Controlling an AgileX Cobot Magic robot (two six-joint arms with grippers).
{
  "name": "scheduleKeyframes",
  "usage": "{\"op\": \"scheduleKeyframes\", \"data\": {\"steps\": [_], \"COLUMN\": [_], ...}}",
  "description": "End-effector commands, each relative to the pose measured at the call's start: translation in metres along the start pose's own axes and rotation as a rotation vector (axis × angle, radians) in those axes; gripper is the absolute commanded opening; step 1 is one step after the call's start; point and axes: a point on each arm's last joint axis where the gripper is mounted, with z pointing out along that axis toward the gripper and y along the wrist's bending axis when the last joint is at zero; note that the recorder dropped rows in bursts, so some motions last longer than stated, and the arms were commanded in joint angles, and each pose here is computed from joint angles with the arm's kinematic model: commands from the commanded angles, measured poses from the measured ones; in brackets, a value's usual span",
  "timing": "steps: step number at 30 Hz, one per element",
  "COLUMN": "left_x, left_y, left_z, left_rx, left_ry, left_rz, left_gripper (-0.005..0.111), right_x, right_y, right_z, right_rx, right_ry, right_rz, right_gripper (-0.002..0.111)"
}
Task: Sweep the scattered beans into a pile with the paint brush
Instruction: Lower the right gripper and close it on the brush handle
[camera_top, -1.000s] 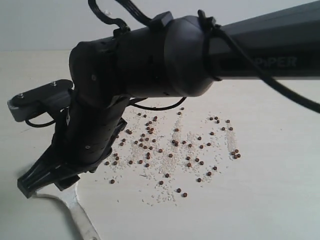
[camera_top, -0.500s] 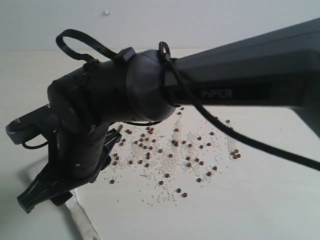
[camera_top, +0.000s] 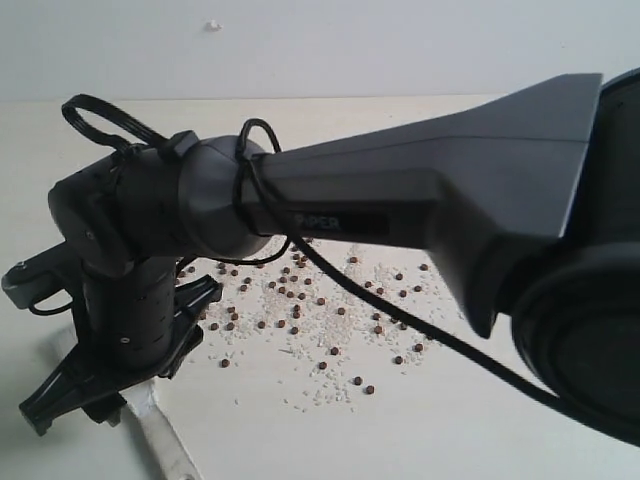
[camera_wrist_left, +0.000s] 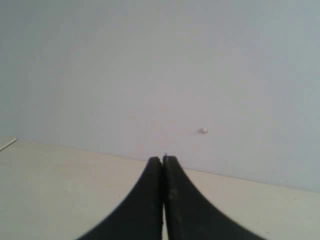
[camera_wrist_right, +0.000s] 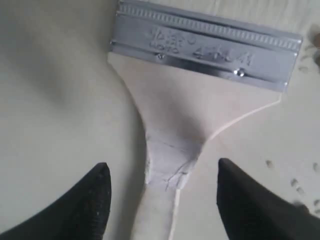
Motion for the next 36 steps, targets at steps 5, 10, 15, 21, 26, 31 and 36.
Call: {"op": "scheduleKeyframes", "data": {"steps": [5, 10, 15, 21, 26, 31, 36], "left_x": [0.0, 0.0, 0.0, 0.0, 0.0, 0.0, 0.0], "left_y": [0.0, 0.0, 0.0, 0.0, 0.0, 0.0, 0.0], "left_z": [-0.001, -0.001, -0.001, -0.001, -0.001, -0.001, -0.001], "left_rx": [-0.001, -0.001, -0.001, -0.001, -0.001, -0.001, -0.001], "left_ry": [-0.005, -0.005, -0.005, -0.005, -0.005, -0.005, -0.005], "left_rz": [-0.001, -0.001, -0.001, -0.001, -0.001, -0.001, -0.001], "left_gripper": [0.0, 0.0, 0.0, 0.0, 0.0, 0.0, 0.0], "right_x": [-0.005, -0.005, -0.005, -0.005, -0.006, -0.006, -0.007], "right_y": [0.0, -0.002, -0.003, -0.005, -0.009, -0.007, -0.006], "right_z": [0.009, 0.018, 0.021, 0.021, 0.021, 0.021, 0.021], "right_rx": [0.018, 0.023, 0.038, 0.059, 0.095, 0.074, 0.071], "right_ry": [0.043, 0.06, 0.054, 0.052, 0.04, 0.04, 0.026], "right_rz": [0.036, 0.041, 0.047, 0.086, 0.122, 0.125, 0.135], "right_gripper": [0.058, 0.058, 0.058, 0.058, 0.058, 0.058, 0.058]}}
